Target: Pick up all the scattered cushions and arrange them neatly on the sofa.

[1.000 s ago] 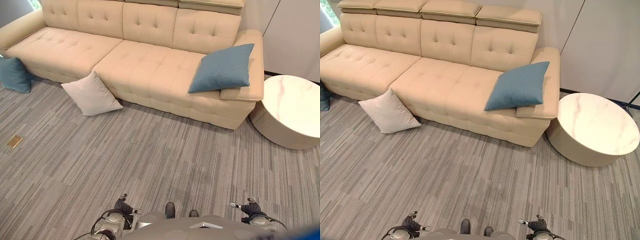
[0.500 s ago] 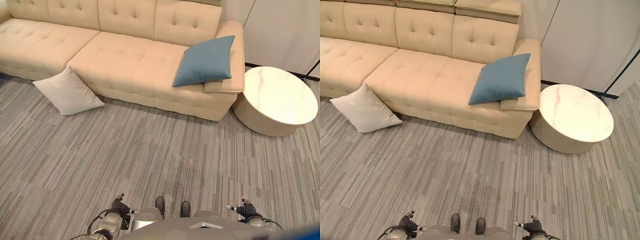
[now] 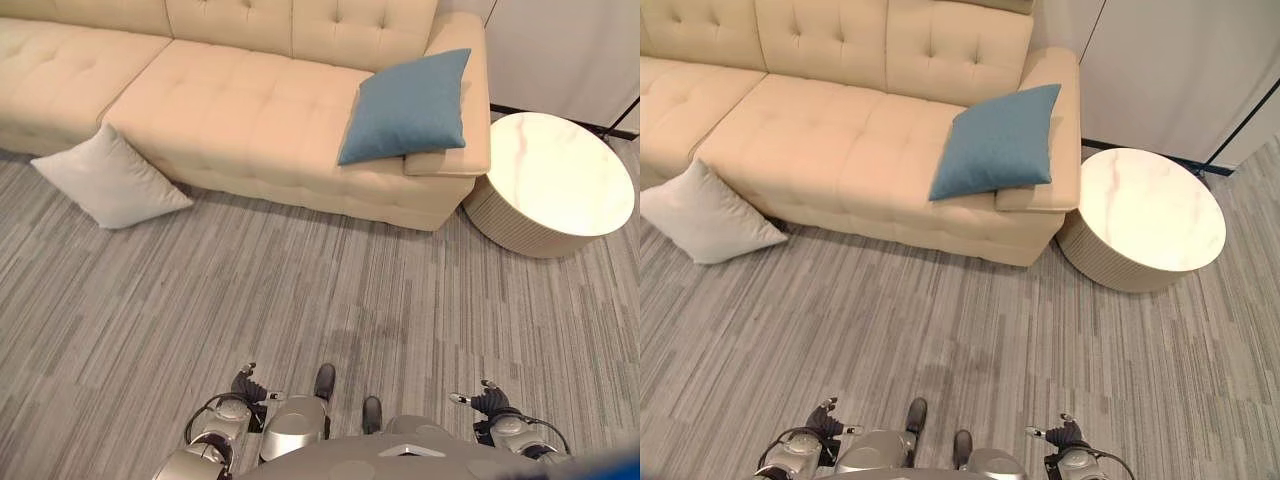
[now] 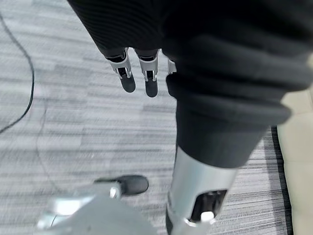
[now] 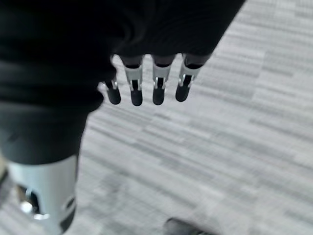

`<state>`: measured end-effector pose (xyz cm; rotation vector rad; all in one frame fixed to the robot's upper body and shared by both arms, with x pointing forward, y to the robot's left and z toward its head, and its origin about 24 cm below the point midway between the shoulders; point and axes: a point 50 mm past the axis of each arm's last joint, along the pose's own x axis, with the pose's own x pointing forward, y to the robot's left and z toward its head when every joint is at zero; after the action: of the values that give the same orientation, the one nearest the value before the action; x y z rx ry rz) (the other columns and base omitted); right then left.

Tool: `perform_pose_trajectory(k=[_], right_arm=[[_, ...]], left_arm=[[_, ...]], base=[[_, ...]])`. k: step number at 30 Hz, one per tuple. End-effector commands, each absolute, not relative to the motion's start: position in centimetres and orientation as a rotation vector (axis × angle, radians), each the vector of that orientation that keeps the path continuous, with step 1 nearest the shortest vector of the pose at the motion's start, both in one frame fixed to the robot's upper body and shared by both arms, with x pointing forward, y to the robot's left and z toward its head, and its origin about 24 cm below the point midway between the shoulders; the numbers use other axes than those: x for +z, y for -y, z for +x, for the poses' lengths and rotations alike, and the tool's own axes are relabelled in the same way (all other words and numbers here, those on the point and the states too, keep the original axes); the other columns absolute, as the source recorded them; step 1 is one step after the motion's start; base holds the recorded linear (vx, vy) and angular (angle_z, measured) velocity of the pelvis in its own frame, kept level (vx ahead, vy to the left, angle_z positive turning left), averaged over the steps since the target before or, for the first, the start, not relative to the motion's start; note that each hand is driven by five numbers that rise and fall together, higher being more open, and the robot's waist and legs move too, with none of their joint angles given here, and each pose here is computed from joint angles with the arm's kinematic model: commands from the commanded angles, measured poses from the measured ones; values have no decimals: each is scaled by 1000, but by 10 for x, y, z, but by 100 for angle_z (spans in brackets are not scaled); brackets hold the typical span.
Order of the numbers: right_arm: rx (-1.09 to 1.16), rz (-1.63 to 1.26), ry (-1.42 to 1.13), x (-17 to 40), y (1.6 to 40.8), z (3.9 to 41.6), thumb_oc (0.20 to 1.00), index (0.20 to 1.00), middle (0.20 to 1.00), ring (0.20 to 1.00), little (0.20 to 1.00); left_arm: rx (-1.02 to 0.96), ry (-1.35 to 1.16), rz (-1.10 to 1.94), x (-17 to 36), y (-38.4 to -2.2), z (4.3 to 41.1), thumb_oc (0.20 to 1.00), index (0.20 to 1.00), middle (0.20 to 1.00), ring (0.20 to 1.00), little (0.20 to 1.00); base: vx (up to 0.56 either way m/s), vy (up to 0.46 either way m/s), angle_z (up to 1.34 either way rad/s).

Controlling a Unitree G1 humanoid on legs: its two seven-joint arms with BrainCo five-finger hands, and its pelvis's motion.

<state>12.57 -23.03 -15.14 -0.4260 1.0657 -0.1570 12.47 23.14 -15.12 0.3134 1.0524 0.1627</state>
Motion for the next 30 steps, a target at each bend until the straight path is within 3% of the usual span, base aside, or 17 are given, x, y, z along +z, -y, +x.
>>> perform_pose_trajectory(k=[1,20,30], right_arm=[[-142,-468,-991,-143,237,142,1000,1000,1000,1000,1000],[-177,-468,-1014,-143,246,135,1000,1000,1000,1000,1000],[-108,-494,-1040,-148,237,128,1000,1000,1000,1000,1000]], left_arm=[[181,-1047,323,-149,-240,125,1000,1000,1000,1000,1000],[84,-1069,351,-154,-223,125,1000,1000,1000,1000,1000],[124,-1130,334,-158,-234,104,1000,1000,1000,1000,1000]], base=[[184,177,-8],[245,-112,21],[132,96,-62]])
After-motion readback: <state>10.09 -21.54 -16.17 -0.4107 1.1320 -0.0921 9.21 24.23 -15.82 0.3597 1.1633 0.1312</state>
